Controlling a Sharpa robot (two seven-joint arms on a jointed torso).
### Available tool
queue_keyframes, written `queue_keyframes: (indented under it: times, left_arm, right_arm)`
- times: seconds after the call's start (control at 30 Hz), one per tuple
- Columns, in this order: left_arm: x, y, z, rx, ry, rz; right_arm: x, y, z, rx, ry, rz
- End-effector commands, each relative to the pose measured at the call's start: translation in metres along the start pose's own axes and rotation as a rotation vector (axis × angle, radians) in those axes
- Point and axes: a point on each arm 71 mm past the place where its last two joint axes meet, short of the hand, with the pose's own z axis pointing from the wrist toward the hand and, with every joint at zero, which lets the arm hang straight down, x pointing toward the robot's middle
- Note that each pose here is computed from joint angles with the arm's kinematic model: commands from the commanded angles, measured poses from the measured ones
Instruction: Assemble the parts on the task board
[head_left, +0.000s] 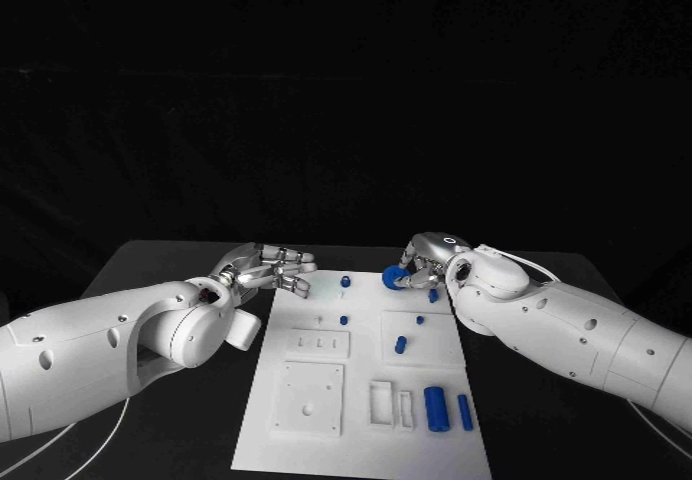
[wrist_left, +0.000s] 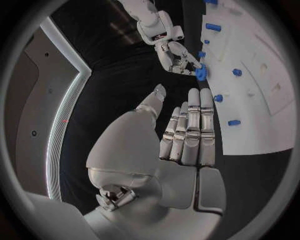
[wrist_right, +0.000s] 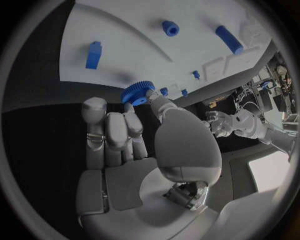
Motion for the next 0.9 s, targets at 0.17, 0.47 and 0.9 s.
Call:
queue_keyframes:
  times: [0.17, 0.47, 0.9]
  left_arm:
    - [0.0023, -0.0014, -0.0001, 0.008, 0.016, -0.002]
    - [0.0004, -0.0013, -0.0006, 0.008, 0.009, 0.000]
    - [0.0009, -0.0015, 0.0008, 0.010, 0.007, 0.001]
  right_arm:
    - [-0.010, 0.020, -0.005, -0.046, -0.088, -0.052]
    - [-0.005, 0.040, -0.008, -0.099, -0.079, -0.063]
    - [0.011, 0.072, -0.006, -0.166, -0.051, -0.066]
